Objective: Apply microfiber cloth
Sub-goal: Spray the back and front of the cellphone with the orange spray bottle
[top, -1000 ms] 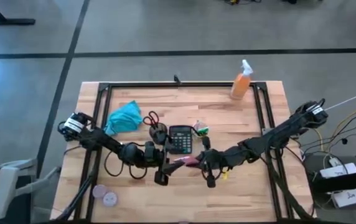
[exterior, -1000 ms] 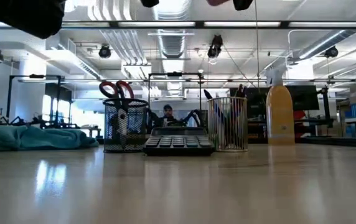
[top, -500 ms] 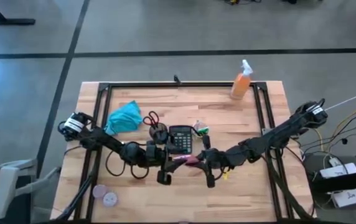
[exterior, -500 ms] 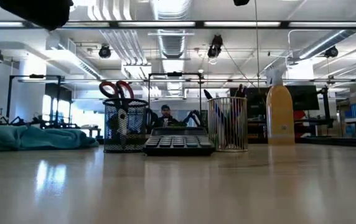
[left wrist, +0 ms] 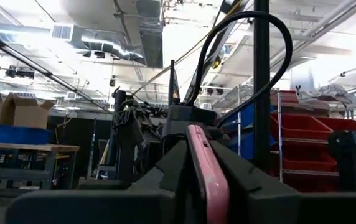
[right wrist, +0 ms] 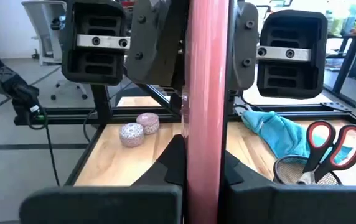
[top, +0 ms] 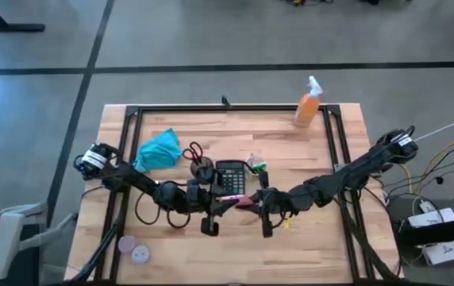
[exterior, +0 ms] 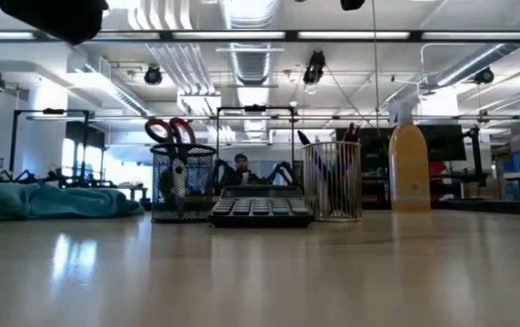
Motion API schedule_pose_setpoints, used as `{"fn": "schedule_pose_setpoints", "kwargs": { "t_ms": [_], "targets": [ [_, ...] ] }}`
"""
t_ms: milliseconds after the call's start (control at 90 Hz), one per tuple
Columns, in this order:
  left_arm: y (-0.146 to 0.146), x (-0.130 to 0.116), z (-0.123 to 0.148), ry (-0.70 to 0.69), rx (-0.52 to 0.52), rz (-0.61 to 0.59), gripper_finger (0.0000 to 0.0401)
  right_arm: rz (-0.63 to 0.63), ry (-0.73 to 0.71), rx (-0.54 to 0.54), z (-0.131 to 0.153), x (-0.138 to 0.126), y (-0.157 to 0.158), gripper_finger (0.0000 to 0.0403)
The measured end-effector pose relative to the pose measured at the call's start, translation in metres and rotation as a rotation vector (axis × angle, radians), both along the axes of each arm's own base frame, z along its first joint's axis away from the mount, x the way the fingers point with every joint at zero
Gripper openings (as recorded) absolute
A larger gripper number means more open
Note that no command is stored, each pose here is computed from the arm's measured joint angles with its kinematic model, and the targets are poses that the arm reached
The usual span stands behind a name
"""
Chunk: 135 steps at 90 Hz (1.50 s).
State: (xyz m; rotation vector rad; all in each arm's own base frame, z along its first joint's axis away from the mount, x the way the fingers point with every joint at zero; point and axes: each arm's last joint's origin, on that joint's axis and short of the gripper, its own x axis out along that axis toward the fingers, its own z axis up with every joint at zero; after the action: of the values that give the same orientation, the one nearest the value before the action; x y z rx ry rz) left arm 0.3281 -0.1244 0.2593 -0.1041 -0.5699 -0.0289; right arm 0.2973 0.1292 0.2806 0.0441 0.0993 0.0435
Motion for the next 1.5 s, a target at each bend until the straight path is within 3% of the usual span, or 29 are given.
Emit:
{"fn": "schedule_pose_setpoints", "kwargs": {
  "t_ms": [111, 267, 511, 778, 956, 1089, 1222, 1322, 1500],
  "targets": [
    [0.0, 0.0, 0.0, 0.005, 0.008, 0.006, 0.0016, -0.001, 0.003, -0.006, 0.0, 0.0, 0.0, 0.0019],
    [0.003, -0.005, 0.006, 0.045, 0.027, 0.035, 0.0016, -0.001, 0.018, 0.003, 0.002, -0.003, -0.003, 0.0079],
    [0.012, -0.027, 0.014, 0.041, -0.009, 0.053, 0.0015, -0.032, 0.065, -0.01, 0.022, -0.026, -0.016, 0.015],
    [0.024, -0.064, 0.002, 0.136, -0.035, 0.117, 0.0015, -0.473, 0.185, -0.059, 0.047, -0.085, -0.071, 0.0177],
    [0.024, -0.064, -0.004, 0.228, -0.057, 0.086, 0.0015, -0.764, 0.168, 0.016, 0.06, -0.115, -0.125, 0.0193],
    [0.02, -0.057, -0.009, 0.27, -0.045, 0.078, 0.0015, -0.985, 0.162, 0.006, 0.065, -0.132, -0.166, 0.0208],
    [0.018, -0.052, -0.017, 0.303, -0.077, 0.055, 0.0015, -1.138, 0.166, 0.019, 0.068, -0.148, -0.199, 0.0223],
    [0.017, -0.05, -0.021, 0.318, -0.072, 0.056, 0.0015, -1.241, 0.262, -0.036, 0.064, -0.157, -0.224, 0.0233],
    [0.017, -0.05, -0.022, 0.321, -0.05, 0.066, 0.0015, -1.271, 0.344, 0.031, 0.053, -0.164, -0.266, 0.024]
  ]
}}
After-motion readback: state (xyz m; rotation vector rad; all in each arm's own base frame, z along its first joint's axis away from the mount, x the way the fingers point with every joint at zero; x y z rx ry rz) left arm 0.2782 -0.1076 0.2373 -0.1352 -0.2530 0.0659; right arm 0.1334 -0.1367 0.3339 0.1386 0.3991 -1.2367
